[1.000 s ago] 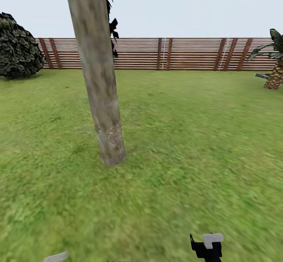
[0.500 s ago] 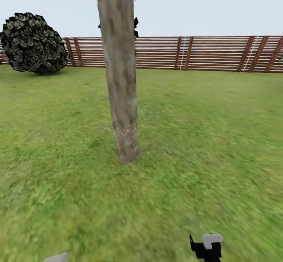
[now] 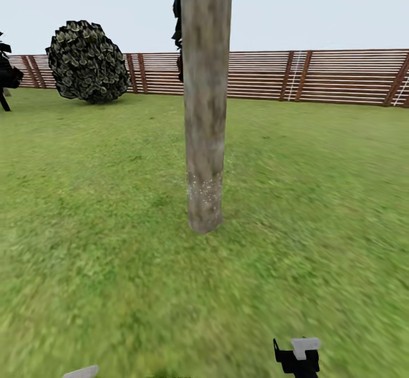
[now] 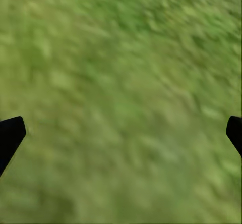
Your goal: In the garden, pick up the pesticide atomizer on the floor and spray pesticide onto both trees until each tree trunk is fully covered.
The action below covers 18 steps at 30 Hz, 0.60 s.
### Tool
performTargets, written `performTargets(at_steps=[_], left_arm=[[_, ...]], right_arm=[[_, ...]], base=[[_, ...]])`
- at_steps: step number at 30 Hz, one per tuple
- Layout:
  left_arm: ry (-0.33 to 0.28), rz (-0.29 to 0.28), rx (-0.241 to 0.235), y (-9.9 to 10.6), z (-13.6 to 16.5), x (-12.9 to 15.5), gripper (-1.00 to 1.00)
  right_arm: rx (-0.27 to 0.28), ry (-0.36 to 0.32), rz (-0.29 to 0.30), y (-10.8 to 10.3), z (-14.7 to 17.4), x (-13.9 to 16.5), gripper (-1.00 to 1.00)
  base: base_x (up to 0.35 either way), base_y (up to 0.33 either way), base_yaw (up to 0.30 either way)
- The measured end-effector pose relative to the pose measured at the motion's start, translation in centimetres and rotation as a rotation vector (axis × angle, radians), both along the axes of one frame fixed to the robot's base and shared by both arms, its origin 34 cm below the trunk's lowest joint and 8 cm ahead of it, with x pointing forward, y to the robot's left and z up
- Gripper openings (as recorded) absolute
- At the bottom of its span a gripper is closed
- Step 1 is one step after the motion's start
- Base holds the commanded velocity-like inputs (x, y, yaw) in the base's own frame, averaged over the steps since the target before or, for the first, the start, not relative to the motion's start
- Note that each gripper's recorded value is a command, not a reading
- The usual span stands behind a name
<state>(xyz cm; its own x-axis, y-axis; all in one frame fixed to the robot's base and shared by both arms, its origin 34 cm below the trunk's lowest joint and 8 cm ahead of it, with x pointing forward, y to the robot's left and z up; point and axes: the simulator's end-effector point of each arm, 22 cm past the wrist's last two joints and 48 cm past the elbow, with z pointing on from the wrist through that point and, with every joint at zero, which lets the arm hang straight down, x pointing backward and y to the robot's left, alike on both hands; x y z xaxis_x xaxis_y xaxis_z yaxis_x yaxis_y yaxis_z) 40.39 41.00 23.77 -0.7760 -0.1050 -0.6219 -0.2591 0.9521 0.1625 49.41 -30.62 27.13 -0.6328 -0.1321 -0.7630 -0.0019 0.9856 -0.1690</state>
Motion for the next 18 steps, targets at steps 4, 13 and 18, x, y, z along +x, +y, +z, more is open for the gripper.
performTargets(at_steps=[4, 13, 18], left_arm=[[0.003, 0.0, 0.0, 0.0, -0.09, -0.13, -1.0], [0.008, -0.002, -0.002, -0.14, -0.27, -0.3, -1.0], [0.011, -0.002, -0.003, -0.25, -0.38, -0.36, -1.0]], right_arm=[[0.0, 0.002, 0.0, 0.0, -0.08, -0.05, 1.0], [0.0, 0.008, 0.001, 0.01, -0.3, -0.22, 1.0], [0.0, 0.011, 0.001, 0.01, -0.42, -0.32, 1.0]], base=[[0.0, 0.0, 0.279], [0.0, 0.0, 0.279], [0.0, 0.0, 0.279]])
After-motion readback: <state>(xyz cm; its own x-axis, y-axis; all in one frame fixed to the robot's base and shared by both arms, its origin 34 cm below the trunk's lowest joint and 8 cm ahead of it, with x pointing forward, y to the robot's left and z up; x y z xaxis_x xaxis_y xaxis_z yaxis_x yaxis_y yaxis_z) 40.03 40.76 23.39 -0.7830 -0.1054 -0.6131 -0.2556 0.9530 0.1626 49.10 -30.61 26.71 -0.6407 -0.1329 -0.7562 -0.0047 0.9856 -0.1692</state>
